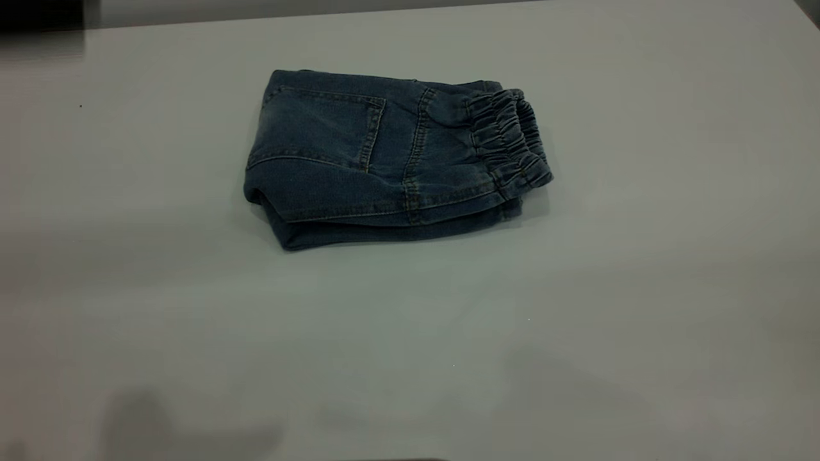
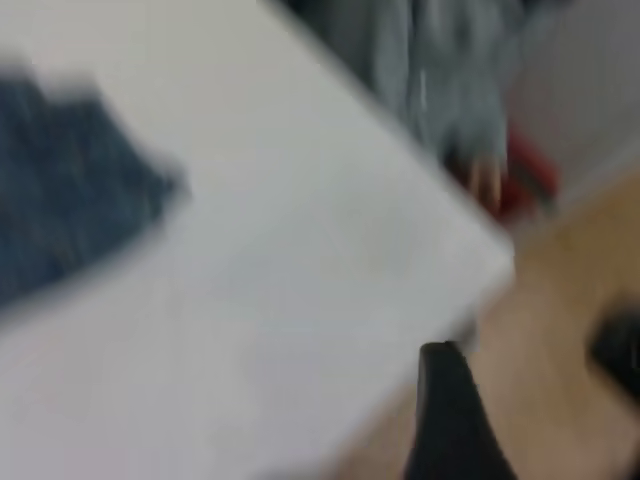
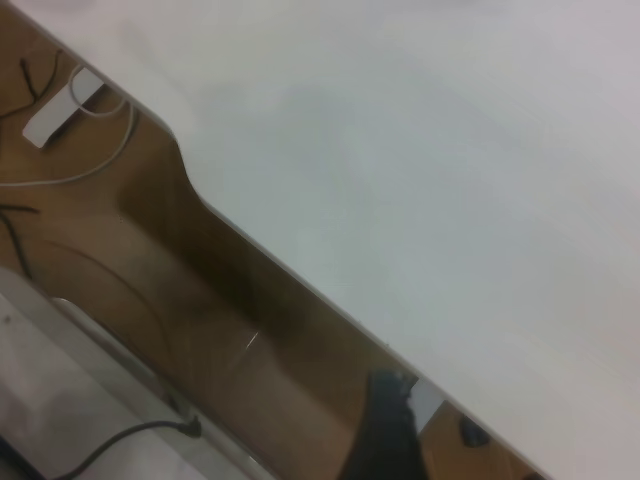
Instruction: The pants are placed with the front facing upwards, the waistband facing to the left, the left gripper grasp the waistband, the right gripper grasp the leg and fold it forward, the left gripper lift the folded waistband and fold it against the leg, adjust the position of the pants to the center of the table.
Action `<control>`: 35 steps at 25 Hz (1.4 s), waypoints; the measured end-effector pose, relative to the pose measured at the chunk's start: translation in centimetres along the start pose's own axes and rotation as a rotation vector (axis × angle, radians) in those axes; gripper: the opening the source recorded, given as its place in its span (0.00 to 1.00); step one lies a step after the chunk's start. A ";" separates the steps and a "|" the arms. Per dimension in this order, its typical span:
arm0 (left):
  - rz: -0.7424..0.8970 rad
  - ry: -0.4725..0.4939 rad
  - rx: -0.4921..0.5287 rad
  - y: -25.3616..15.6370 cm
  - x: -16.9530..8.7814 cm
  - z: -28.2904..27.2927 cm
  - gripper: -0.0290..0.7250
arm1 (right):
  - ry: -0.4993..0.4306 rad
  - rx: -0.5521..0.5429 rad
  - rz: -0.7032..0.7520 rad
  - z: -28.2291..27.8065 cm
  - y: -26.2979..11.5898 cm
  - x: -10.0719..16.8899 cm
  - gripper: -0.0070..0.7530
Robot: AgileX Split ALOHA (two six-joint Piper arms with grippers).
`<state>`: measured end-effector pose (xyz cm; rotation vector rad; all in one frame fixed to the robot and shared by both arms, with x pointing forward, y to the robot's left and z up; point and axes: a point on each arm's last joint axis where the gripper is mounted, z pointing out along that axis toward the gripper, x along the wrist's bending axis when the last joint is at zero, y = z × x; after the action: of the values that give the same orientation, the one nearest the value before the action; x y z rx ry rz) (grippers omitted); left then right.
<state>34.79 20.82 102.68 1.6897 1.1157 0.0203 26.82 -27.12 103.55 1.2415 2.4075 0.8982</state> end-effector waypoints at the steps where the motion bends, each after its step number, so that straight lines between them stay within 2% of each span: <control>1: 0.012 0.016 0.063 -0.6 0.2 0.0 0.56 | 0.000 0.000 0.000 0.0 0.0 0.0 0.67; 3: 0.009 0.061 0.187 -1.5 0.5 -0.2 0.56 | 0.000 0.000 0.000 0.0 0.0 0.0 0.67; 7: 0.054 0.167 0.344 -0.8 0.5 -1.5 0.56 | 0.000 0.000 0.000 0.0 0.0 0.0 0.67; 10: 0.121 0.300 0.429 0.6 0.7 -3.0 0.56 | 0.000 0.000 0.000 0.0 0.0 0.0 0.67; 14: 0.099 0.503 0.575 0.0 2.0 -4.5 0.56 | 0.000 0.000 0.000 0.0 0.0 0.0 0.67; 16: 0.072 0.551 0.612 -0.3 2.2 -4.9 0.56 | 0.000 0.000 0.000 0.0 0.0 0.0 0.67; 24: 0.057 0.562 0.642 -1.9 2.7 -5.0 0.56 | 0.000 0.000 0.000 0.0 0.0 0.0 0.67; 31: 0.126 0.546 0.478 -2.1 2.0 -6.3 0.56 | 0.002 0.000 0.001 0.0 0.0 0.0 0.67; 35: 0.145 0.541 0.418 -2.4 1.4 -7.4 0.56 | 0.002 0.000 0.001 0.0 0.0 0.0 0.67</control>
<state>30.25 27.29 103.38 2.2155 1.4620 0.3786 26.81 -27.11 103.55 1.2421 2.4086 0.9005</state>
